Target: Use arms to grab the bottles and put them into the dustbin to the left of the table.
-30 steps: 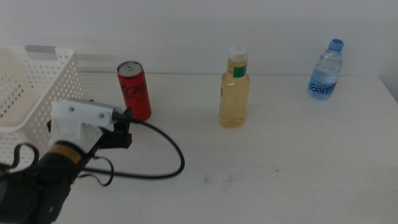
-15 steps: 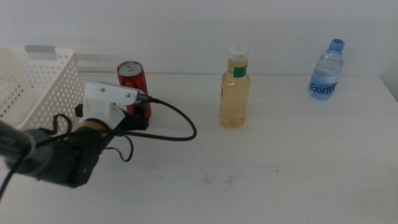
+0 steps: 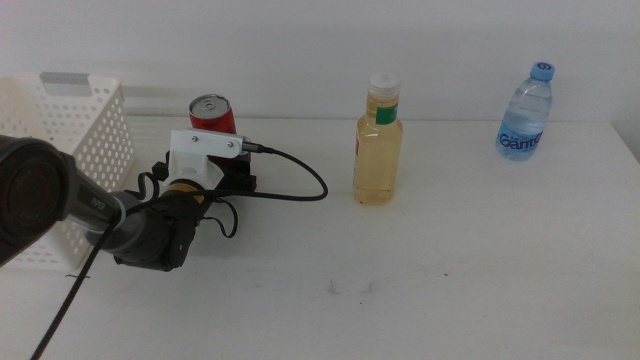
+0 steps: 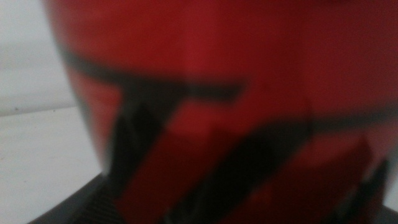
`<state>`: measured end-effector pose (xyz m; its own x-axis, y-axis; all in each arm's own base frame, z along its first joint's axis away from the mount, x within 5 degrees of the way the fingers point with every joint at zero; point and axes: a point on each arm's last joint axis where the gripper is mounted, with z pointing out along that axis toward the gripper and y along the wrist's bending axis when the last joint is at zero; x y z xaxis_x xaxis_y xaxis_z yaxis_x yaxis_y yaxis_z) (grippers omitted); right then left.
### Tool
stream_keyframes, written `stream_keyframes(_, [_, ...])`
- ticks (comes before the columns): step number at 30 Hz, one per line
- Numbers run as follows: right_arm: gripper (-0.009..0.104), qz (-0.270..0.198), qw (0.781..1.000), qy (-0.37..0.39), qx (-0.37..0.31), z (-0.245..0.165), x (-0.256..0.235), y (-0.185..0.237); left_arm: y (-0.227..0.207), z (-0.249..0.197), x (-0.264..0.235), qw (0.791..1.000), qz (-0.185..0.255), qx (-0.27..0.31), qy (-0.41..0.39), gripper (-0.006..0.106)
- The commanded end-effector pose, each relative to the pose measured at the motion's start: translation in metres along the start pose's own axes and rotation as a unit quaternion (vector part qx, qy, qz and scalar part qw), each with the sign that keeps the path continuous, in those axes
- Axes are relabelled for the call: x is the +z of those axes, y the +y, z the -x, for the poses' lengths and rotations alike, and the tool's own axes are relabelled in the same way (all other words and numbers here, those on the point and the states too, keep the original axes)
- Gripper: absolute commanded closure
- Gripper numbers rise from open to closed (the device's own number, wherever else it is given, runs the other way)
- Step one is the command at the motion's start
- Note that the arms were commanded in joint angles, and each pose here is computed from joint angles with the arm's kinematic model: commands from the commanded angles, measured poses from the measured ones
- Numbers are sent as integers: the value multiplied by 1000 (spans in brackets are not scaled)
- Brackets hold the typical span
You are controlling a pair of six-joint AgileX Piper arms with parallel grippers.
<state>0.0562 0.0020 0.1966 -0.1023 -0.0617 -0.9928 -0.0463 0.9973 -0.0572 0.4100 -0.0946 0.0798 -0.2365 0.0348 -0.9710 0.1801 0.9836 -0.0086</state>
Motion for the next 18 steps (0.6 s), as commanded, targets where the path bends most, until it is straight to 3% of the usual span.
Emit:
stream_keyframes(1, [5,-3,1000,-6,-3,0,0,0,0,3,2,1000,4,12,0,17])
stream_keyframes(3, [5,-3,1000,-6,-3,0,0,0,0,9,-2,1000,4,12,-1,32])
stream_keyframes(8, [5,-3,1000,-6,-3,0,0,0,-3,42,-41,998,-17,27,46,83])
stream_keyframes(11, [5,-3,1000,-6,-3,0,0,0,-3,72,-73,992,-23,28,119,102])
stream_keyframes(18, [5,-3,1000,-6,-3,0,0,0,5,153,-144,955,-18,3,297,102])
